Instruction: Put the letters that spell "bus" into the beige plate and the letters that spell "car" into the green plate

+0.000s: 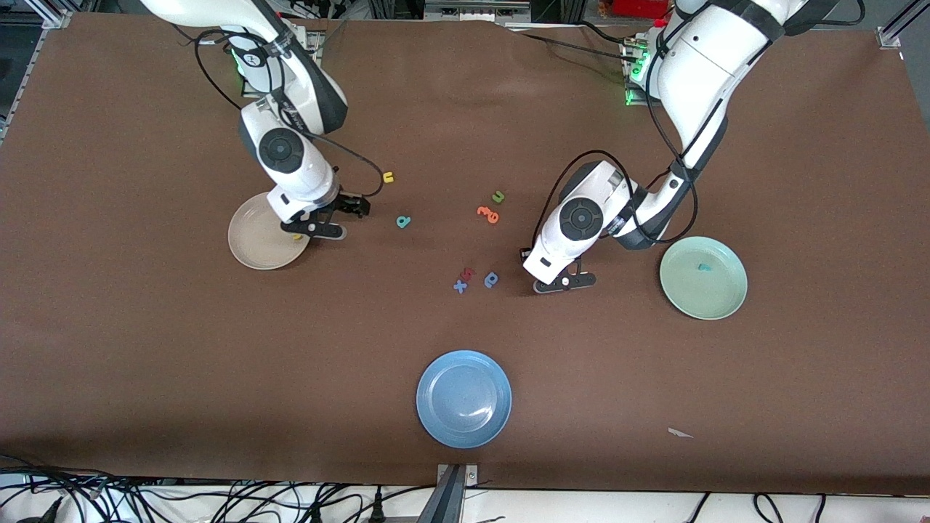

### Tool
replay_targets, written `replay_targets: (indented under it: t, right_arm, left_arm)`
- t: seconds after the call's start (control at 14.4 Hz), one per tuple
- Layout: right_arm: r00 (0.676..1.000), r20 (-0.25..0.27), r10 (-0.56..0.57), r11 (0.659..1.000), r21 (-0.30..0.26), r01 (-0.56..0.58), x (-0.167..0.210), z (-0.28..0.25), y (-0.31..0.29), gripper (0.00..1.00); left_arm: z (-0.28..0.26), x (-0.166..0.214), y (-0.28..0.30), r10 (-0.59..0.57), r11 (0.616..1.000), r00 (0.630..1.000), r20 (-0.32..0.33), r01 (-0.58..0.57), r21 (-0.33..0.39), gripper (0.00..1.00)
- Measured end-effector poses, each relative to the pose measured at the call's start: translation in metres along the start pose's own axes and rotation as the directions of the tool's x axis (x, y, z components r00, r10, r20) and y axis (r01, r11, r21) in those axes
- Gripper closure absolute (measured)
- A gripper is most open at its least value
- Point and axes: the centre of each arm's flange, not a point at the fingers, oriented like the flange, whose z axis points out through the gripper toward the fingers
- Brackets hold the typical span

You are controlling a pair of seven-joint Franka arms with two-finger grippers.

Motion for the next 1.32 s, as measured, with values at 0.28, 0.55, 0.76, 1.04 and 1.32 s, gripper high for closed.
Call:
replay_targets:
  t: [0.28,0.55,0.76,1.04,1.32]
  right_arm:
    - [0.999,-0.036,0.017,0.999,0.045,-0.016,-0.045,0.027,-0.030,0.00]
    - [0.999,-0.033,0.021,0.997,0.068,-0.019,-0.083,0.062,-0.031,0.00]
    - [0.999,-0.031,0.017,0.998,0.067,-0.015,-0.088,0.065,-0.031,0.00]
    - [1.000,-0.024,0.019,0.997,0.077,-0.017,-0.104,0.074,-0.037,0.00]
    - [1.000,-0.022,0.005,0.997,0.078,-0.003,-0.115,0.082,-0.036,0.03]
  left_arm:
    - [0.000,-0.001,0.002,-0.007,1.000,1.000,-0.001,0.007,0.000,0.58]
    - [-0.001,-0.002,0.004,-0.016,1.000,1.000,-0.002,0.016,0.002,0.69]
    - [-0.001,-0.002,0.004,-0.017,1.000,1.000,0.001,0.017,0.004,0.69]
    - [-0.001,-0.002,0.003,-0.018,1.000,1.000,0.007,0.018,0.014,0.69]
    - [-0.032,0.026,-0.021,0.031,0.993,0.996,0.087,-0.041,0.111,0.69]
